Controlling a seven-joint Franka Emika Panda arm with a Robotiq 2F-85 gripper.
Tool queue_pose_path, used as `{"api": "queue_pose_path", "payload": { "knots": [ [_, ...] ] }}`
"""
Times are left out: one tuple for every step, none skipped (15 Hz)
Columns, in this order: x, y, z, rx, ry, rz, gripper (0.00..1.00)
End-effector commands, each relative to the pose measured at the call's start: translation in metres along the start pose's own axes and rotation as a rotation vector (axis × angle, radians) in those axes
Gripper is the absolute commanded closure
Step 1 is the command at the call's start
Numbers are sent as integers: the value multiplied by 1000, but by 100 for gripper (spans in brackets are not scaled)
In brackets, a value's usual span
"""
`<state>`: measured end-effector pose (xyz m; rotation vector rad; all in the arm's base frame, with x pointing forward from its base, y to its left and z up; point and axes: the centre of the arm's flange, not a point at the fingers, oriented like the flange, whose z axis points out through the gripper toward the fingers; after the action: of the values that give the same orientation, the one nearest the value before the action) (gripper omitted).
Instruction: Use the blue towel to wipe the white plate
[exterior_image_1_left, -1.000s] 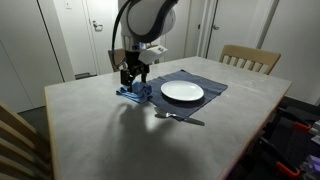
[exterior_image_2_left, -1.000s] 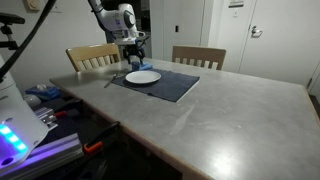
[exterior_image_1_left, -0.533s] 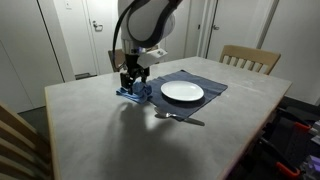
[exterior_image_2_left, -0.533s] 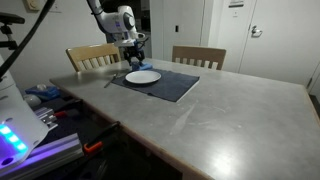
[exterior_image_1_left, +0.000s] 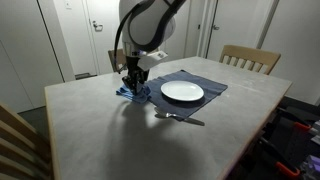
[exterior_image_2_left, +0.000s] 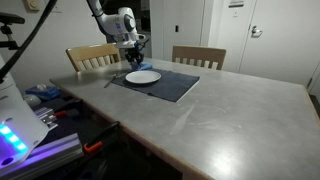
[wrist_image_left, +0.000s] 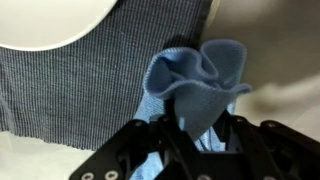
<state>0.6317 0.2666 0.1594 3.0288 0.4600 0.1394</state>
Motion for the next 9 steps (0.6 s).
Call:
{"api": "queue_pose_path", "payload": {
  "knots": [
    [2,2,-4,-17,21,-8,89],
    [3,3,-5,-16,25,-13,96],
    [3,3,-6,-13,27,-16,99],
    [3,3,-8,-9,33,-19,100],
    [3,3,-12,-5,37,-22,100],
    [3,3,-17,0,43,-31,98],
    [3,4,-23,-6,53,-38,98],
    [3,4,-31,-13,63,-49,98],
    [2,6,-41,-23,82,-62,98]
  ]
}}
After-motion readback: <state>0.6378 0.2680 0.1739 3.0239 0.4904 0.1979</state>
